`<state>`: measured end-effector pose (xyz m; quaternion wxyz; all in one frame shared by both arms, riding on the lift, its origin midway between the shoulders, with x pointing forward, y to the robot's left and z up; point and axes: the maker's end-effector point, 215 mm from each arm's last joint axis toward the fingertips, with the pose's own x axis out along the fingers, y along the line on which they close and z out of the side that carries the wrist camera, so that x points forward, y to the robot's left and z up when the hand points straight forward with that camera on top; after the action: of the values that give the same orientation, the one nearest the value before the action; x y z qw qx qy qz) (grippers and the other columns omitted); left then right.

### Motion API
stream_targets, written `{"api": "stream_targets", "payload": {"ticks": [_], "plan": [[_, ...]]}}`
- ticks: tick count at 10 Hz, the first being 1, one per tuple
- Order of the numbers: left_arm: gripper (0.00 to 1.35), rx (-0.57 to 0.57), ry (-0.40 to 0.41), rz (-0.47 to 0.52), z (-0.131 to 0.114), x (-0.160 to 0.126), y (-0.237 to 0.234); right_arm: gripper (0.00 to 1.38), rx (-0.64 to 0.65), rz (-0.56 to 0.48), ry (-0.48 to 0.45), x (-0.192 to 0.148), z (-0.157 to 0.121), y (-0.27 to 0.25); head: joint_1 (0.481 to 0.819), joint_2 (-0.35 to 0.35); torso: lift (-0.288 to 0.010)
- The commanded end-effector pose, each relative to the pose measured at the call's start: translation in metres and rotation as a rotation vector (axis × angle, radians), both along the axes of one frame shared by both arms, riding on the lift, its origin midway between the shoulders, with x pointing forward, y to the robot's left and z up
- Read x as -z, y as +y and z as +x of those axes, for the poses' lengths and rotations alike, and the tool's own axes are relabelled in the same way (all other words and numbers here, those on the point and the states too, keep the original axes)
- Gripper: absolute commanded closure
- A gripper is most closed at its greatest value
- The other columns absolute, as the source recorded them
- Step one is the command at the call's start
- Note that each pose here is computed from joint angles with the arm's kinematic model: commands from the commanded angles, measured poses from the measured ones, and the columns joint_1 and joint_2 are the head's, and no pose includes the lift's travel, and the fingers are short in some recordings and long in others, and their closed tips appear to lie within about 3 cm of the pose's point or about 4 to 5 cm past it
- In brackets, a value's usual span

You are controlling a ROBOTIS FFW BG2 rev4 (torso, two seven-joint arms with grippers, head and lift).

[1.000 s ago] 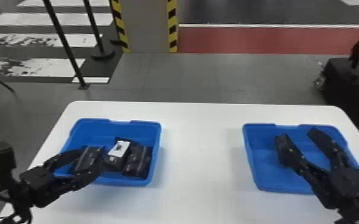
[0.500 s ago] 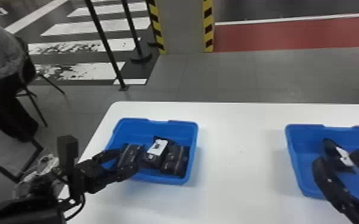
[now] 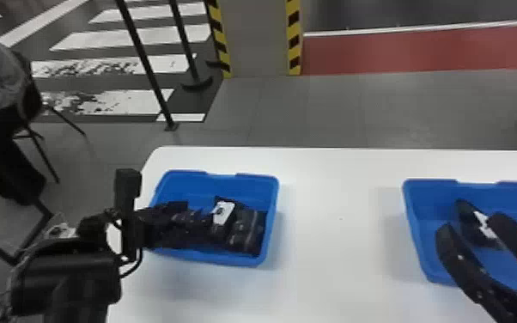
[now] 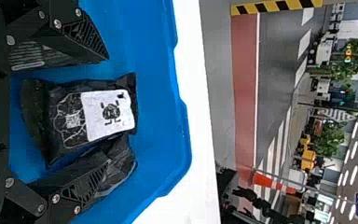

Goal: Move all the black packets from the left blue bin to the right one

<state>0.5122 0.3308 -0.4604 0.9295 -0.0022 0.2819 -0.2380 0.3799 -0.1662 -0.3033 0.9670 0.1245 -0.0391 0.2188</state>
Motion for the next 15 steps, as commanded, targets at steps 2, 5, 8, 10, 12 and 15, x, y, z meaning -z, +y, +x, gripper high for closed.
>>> {"api": "stream_targets", "payload": {"ticks": [2,5,8,10,12,15], "plan": [[0.26,0.03,0.068,-0.017,0.021,0.017,-0.015,0.34,-0.003,0.017,-0.003,-0.003,0.001,0.002,0.695,0.203,-0.11],[0.28,0.042,0.156,-0.058,0.025,0.027,-0.031,0.34,-0.002,0.03,-0.009,-0.005,0.003,0.001,0.695,0.174,-0.11],[0.41,0.046,0.22,-0.072,0.016,0.035,-0.039,0.34,0.0,0.037,-0.006,-0.005,0.003,-0.001,0.695,0.158,-0.11],[0.76,0.047,0.242,-0.086,0.013,0.036,-0.04,0.34,0.0,0.044,-0.004,-0.004,0.003,0.0,0.695,0.153,-0.11],[0.82,0.04,0.279,-0.079,0.01,0.035,-0.033,0.34,0.0,0.045,-0.002,-0.002,0.003,-0.001,0.695,0.152,-0.11],[0.84,0.069,0.269,-0.061,0.01,0.03,-0.029,0.34,0.0,0.049,0.003,0.0,0.003,-0.001,0.695,0.161,-0.11]]}}
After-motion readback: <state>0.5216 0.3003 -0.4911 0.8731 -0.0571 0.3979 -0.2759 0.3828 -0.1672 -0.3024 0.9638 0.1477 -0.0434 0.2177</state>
